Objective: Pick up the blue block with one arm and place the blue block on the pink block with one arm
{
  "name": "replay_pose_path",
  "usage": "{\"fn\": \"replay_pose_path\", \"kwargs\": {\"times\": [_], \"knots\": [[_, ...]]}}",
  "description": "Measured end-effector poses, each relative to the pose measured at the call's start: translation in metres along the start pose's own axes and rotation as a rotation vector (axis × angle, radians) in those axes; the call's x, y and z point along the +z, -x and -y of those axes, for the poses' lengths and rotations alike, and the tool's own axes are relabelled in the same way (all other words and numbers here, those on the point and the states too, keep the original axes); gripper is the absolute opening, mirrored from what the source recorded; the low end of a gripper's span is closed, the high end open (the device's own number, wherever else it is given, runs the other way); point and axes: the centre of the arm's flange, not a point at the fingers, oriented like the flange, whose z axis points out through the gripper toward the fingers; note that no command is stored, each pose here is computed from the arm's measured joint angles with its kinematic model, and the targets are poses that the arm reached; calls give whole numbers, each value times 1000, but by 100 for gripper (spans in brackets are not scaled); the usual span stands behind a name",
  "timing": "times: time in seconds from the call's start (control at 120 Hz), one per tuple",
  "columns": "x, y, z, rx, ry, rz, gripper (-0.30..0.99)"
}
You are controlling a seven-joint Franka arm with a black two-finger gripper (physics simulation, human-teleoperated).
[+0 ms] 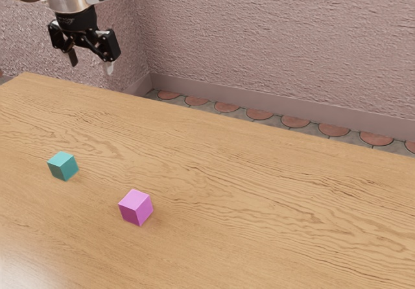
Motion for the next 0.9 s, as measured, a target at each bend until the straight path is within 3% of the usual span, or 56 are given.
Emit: {"fn": "replay_pose_path", "kwargs": {"times": [0.183,0.483,0.6,0.717,0.842,0.9], "knots": [[4,-20,-5,-26,1,-6,69],[8,-20,9,-80,-44,24,69],[72,-34,108,-264,-63,141,69],[169,17,225,-493,-69,289,69],[257,55,318,-663,-76,326,69],[284,52,328,-672,-71,306,69]]}}
